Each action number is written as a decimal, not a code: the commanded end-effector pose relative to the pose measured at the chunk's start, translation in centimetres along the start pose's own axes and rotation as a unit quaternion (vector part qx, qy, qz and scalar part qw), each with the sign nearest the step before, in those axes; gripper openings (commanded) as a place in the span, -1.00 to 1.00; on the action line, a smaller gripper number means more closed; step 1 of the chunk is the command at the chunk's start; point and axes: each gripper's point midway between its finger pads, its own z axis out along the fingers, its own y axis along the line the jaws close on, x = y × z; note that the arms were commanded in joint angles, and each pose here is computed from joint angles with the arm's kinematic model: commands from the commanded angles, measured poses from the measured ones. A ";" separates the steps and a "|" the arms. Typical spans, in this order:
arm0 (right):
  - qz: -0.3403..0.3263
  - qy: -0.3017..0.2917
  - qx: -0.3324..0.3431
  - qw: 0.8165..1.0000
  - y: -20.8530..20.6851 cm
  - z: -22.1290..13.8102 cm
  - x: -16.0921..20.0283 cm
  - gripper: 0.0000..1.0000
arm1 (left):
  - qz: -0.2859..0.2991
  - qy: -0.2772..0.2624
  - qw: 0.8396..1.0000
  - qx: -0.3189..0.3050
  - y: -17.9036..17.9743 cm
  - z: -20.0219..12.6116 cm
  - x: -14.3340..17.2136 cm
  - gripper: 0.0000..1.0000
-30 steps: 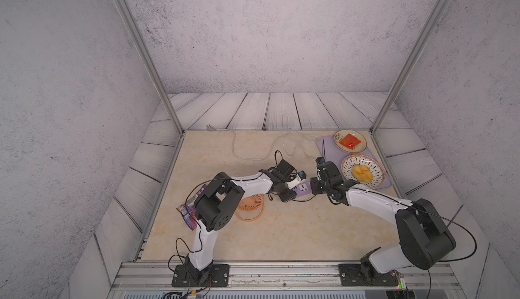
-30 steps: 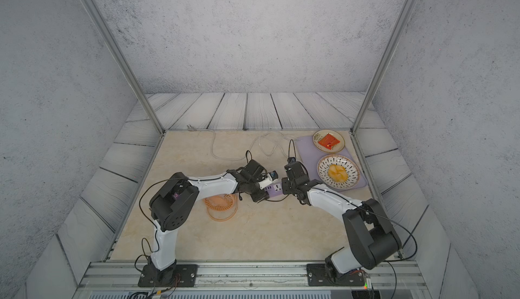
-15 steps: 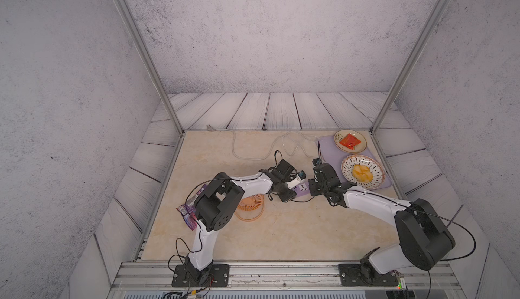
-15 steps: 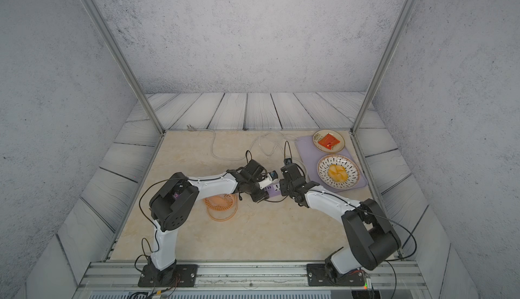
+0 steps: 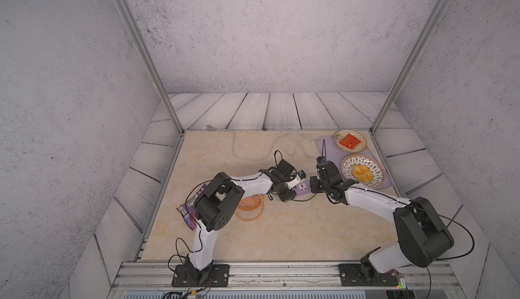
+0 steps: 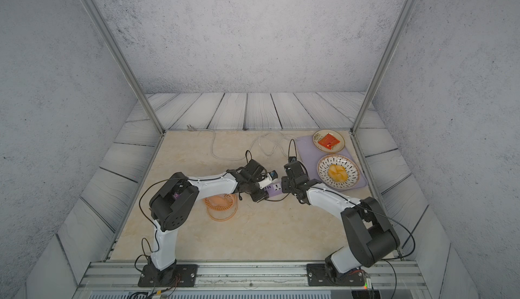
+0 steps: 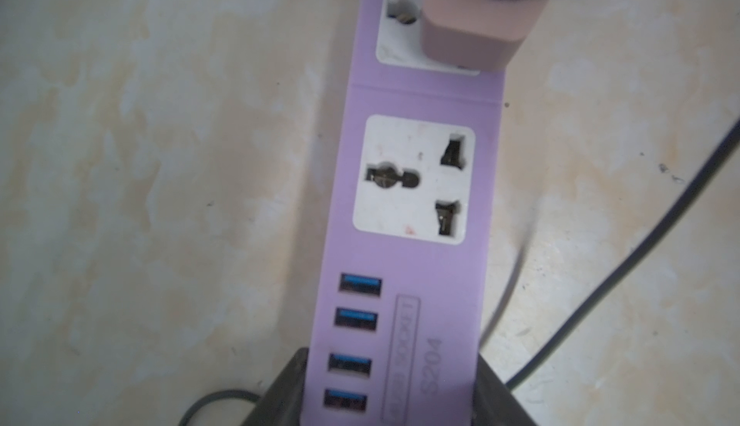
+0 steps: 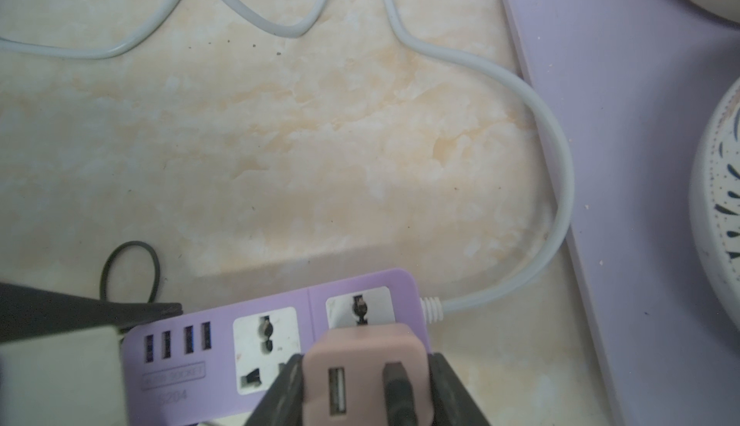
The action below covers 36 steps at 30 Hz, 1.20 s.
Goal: Unplug the desk fan from the power strip
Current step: Remove the plug from the socket.
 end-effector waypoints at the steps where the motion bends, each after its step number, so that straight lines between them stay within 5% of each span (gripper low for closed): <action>1: -0.017 0.015 -0.022 1.000 1.7 -0.5 0.7 -0.80 | -0.027 -0.010 0.999 -0.013 0.9 0.4 -0.3 -1.00; 11: -0.063 -0.012 -0.064 0.996 4.0 -1.0 1.2 -0.80 | -0.031 -0.010 0.999 -0.011 0.9 0.4 -0.4 -1.00; 22: 0.049 0.015 -0.059 0.997 1.3 -0.2 1.1 -0.81 | -0.032 -0.008 0.999 -0.011 0.8 0.4 -0.2 -1.00; 36: -0.036 0.007 -0.056 0.998 2.9 -1.2 0.9 -0.81 | -0.033 -0.011 0.999 -0.009 0.8 0.6 -0.4 -1.00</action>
